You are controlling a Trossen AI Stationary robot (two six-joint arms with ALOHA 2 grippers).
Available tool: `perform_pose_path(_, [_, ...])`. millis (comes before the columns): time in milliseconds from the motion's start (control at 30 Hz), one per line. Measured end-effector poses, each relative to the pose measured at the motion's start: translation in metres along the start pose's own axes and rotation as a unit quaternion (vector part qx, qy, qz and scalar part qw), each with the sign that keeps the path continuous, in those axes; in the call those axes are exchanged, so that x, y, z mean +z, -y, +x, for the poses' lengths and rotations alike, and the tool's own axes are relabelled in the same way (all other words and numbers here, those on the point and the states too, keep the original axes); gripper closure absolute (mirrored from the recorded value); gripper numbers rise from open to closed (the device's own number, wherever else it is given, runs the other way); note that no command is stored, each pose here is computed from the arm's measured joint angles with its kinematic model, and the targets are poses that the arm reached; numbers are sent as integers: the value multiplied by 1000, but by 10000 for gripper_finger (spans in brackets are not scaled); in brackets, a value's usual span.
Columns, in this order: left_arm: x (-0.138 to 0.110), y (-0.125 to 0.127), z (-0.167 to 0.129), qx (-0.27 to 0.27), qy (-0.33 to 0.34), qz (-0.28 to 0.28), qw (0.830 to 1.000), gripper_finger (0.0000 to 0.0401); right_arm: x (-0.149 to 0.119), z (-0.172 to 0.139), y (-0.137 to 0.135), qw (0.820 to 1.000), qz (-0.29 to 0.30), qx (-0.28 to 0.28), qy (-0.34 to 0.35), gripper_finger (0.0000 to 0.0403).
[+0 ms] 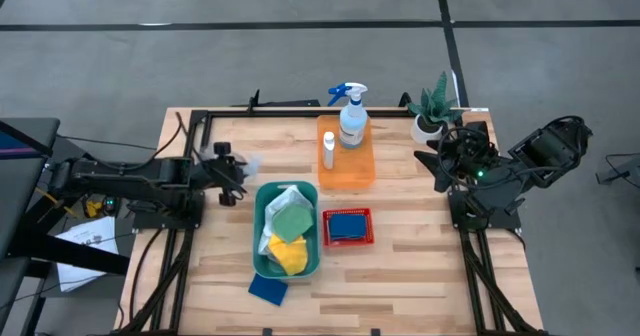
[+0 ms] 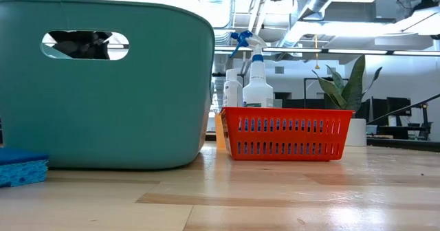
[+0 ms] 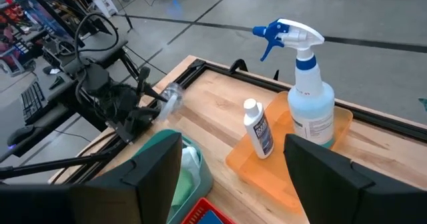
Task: Pick & Place Kitchen Items
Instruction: Put the transparent spray bottle into the orange bin
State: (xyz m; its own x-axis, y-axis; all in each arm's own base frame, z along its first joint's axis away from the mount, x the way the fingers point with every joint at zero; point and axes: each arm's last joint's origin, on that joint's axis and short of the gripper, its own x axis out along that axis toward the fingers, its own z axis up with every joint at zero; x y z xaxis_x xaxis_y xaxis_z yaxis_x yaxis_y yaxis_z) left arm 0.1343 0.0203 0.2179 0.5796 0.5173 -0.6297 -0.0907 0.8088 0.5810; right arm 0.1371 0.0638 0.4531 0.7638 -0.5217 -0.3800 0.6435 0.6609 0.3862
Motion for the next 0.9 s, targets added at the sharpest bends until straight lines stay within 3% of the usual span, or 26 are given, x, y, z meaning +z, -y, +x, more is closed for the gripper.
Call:
perform_pose_path(500, [10, -4, -1, 10, 50, -89, 995, 286, -4, 4, -6, 1000, -9, -6, 2, 148])
perform_pose_path(900, [10, -3, 1, 6, 45, -93, 995, 287, -5, 5, -8, 1000, -9, -6, 1, 148])
